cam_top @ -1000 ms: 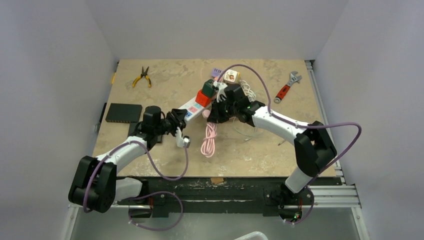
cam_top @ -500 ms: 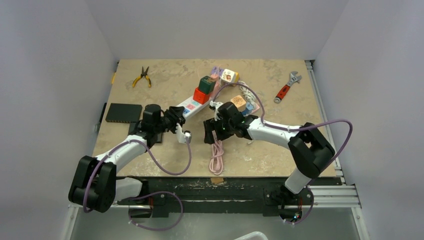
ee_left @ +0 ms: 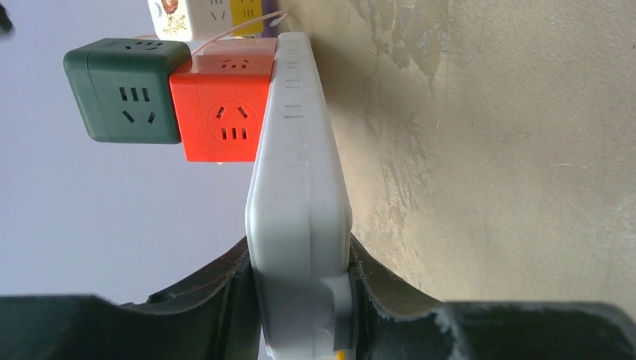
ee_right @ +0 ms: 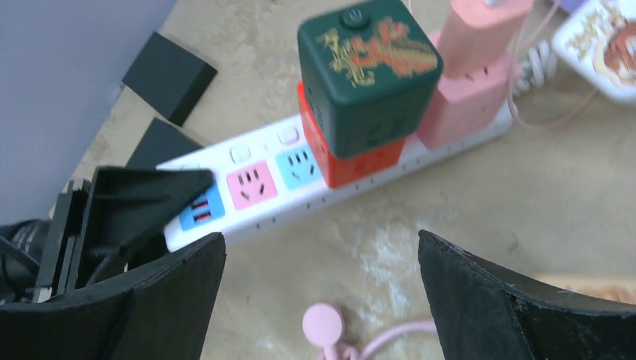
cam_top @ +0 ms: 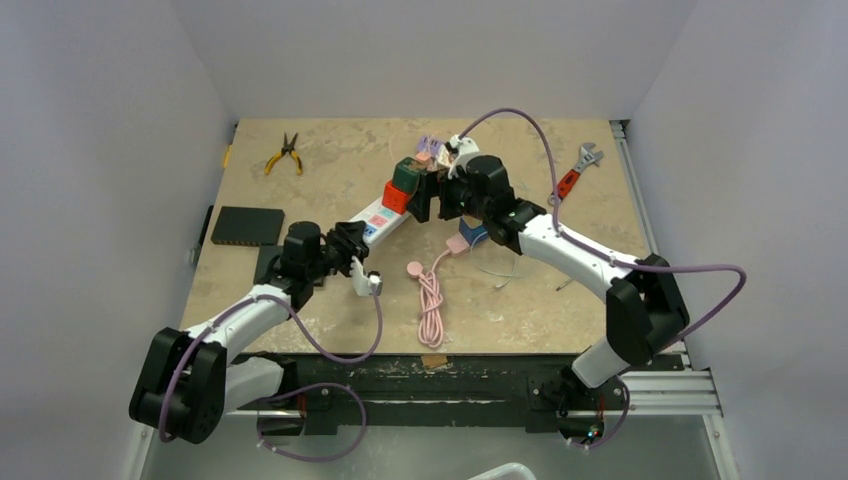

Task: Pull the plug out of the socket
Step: Place the plug at the center of the board.

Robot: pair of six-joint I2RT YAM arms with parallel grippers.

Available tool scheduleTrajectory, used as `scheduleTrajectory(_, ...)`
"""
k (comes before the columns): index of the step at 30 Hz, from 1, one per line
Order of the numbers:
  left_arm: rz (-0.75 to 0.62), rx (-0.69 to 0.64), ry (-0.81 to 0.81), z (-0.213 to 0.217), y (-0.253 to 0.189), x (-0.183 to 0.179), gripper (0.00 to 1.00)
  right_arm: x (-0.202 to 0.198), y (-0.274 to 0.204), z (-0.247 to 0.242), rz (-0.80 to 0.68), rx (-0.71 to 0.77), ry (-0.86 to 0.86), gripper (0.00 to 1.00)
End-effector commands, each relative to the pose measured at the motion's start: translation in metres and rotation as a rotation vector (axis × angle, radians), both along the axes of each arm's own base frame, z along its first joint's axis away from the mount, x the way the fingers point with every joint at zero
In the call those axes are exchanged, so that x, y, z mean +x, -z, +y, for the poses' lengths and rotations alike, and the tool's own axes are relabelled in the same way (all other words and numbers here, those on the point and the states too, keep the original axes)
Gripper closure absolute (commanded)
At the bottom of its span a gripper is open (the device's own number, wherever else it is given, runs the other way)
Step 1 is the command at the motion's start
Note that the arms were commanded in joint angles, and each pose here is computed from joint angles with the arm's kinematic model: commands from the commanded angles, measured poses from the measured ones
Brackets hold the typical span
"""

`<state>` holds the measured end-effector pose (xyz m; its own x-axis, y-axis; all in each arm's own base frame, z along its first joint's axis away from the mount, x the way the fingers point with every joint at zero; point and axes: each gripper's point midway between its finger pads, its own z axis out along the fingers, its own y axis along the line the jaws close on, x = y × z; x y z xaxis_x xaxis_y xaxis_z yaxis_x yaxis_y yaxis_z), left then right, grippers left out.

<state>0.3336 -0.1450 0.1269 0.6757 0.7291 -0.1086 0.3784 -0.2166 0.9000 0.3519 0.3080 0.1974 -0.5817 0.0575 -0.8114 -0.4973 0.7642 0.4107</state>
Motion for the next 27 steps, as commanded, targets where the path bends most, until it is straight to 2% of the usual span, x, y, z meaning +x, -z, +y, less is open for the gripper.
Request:
scheduleTrajectory(1,0.163,-0.006,-0.115,0.018,0.032,-0.015,1.00,0.039,-0.013,0.022,-0.127,0.069,-0.020,0.01)
scheduleTrajectory(10,0.174,-0.025,-0.138,0.020,0.030,-0.015,1.00,0.061,0.015,0.041,-0.159,0.100,-0.079,0.01)
scheduleTrajectory(27,0.176,-0.028,-0.153,0.020,0.025,-0.012,1.00,0.083,0.032,0.067,-0.180,0.173,-0.110,0.02)
